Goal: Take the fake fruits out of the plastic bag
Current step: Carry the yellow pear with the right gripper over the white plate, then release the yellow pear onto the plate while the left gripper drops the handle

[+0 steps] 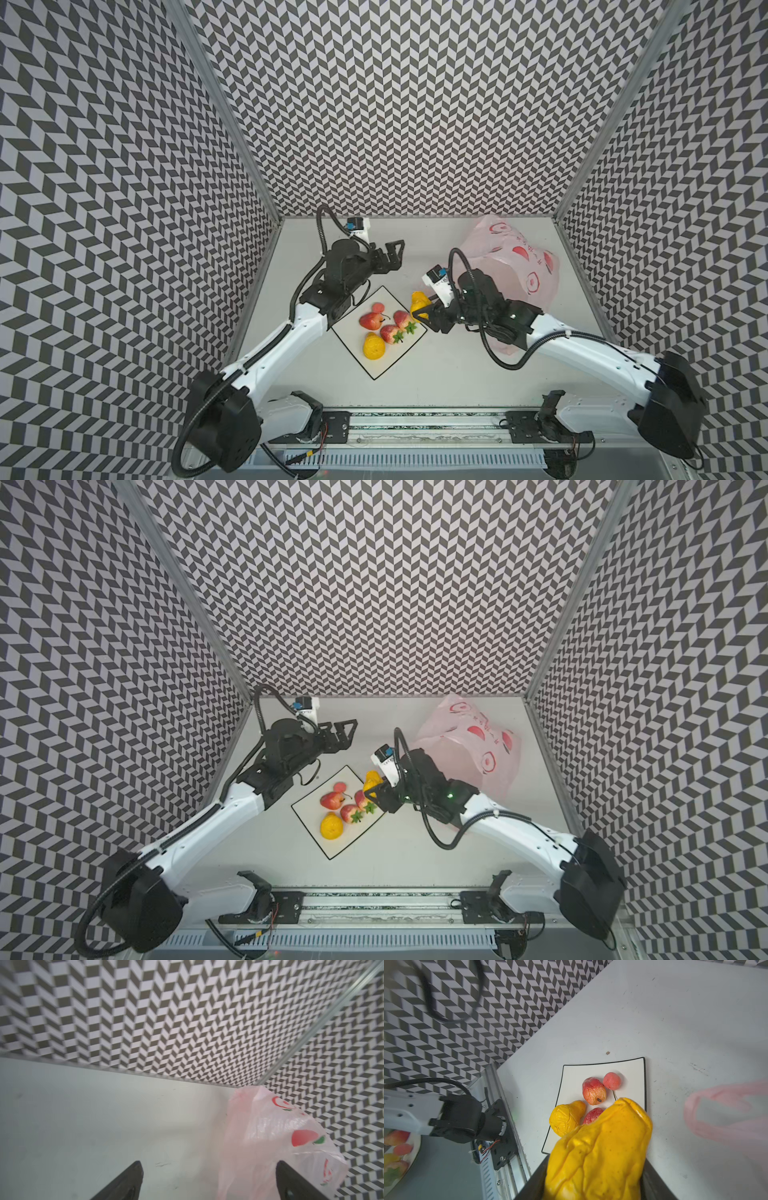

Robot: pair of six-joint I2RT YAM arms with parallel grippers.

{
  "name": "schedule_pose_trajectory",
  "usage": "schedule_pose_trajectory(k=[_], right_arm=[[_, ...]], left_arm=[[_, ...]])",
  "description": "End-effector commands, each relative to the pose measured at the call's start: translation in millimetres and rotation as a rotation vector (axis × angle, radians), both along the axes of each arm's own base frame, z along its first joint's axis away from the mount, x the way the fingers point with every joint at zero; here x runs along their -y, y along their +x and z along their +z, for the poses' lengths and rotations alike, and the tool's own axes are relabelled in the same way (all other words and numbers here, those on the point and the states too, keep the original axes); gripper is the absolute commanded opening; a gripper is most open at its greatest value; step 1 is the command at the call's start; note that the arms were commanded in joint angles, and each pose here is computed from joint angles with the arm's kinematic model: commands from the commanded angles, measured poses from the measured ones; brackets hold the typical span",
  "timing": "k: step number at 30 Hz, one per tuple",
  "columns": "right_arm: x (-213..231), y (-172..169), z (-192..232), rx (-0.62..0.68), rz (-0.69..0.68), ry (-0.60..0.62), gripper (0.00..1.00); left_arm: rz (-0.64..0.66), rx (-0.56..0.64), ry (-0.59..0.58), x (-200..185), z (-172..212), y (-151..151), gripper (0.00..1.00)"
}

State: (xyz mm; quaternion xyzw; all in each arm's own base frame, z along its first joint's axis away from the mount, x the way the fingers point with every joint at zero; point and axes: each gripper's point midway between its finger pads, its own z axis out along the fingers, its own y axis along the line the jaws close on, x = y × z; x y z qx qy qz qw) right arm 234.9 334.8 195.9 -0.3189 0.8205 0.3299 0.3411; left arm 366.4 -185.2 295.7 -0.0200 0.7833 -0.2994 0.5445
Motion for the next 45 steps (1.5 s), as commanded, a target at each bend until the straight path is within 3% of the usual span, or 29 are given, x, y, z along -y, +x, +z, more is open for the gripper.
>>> schedule_pose_trajectory(k=[1,6,12,27,35,45], right_arm=[[-25.3,25.1,7.9,0.048,-0.109,0.020,0.37],[-53.1,46.6,-29.4,-0.060,-0.234,-0.046,0.38],[-60.5,70.0,-66.5,-0.070,-0.358,-0.151,0.38],[-93.9,63.7,-114.8,-0.108,-0.242,-0.239,0.47],[-96.4,54.0,-100.2,-0.103,-0.202,-0.223,0.72],[-85.3,55.8,-35.8,-0.008,-0.215,-0.161,0.82]], left_arm=[[0.179,-0.054,0.000,-45.2,-15.9,-11.5,0.99],[0.300,-0.070,-0.030,-82.4,-26.1,-36.9,0.97],[0.367,-0.093,-0.018,-105.1,-37.9,-57.1,0.96],[0.407,-0.116,-0.007,-120.3,-52.9,-70.5,0.95],[0.395,-0.105,-0.022,-118.0,-48.8,-68.1,0.96],[0.390,-0.099,-0.012,-115.9,-46.1,-62.0,0.95]])
